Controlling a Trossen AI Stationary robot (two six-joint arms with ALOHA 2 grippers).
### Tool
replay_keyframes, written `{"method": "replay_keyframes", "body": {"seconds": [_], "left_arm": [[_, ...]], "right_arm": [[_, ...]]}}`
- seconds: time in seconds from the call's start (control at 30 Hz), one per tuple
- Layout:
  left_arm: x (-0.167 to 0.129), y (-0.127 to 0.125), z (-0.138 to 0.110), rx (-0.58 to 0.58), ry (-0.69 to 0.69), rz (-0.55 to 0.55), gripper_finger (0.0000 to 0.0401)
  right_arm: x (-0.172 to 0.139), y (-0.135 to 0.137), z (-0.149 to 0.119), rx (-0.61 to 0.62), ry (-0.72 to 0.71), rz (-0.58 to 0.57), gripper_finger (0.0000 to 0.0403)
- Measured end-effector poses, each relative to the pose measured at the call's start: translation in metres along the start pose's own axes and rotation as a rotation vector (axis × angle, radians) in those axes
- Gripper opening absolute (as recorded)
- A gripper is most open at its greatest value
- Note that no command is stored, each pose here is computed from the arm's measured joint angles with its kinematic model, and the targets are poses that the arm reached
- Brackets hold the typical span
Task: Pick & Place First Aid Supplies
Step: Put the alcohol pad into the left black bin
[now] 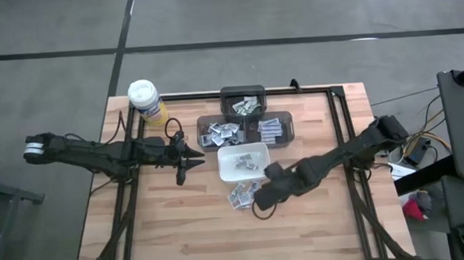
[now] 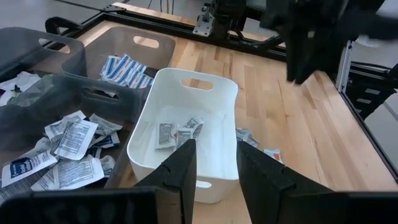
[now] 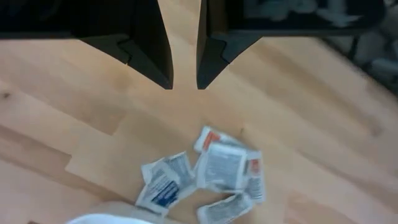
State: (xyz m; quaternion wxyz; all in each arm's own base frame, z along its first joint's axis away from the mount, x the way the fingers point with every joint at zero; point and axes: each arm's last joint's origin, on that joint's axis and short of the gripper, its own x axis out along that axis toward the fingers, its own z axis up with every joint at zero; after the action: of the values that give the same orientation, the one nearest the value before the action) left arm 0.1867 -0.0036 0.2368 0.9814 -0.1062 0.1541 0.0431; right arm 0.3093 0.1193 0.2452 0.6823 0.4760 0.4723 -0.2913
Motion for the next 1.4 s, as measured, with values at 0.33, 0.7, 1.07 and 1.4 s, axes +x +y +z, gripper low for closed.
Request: {"method": "replay_keyframes", "body": {"seconds": [0.33, 0.7, 1.07, 1.4], "left_arm": [[0.0, -0.001, 0.0, -0.002, 0.003, -0.017, 0.0108], [0.0, -0.002, -0.001, -0.002, 0.016, -0.053, 0.0108], [-0.001, -0.001, -0.005, 0.001, 0.064, -0.075, 0.0108], [-0.001, -0.002, -0.006, 0.001, 0.08, -0.092, 0.0108]], "right_arm": [[0.069, 0.009, -0.008, 0.095, -0.065, -0.064, 0.0068], [0.093, 0.005, -0.009, 0.172, -0.104, -0.123, 0.0068], [0.087, 0.007, -0.002, 0.244, -0.315, -0.074, 0.0068], [0.096, 0.005, -0.003, 0.296, -0.312, -0.093, 0.0068]]}}
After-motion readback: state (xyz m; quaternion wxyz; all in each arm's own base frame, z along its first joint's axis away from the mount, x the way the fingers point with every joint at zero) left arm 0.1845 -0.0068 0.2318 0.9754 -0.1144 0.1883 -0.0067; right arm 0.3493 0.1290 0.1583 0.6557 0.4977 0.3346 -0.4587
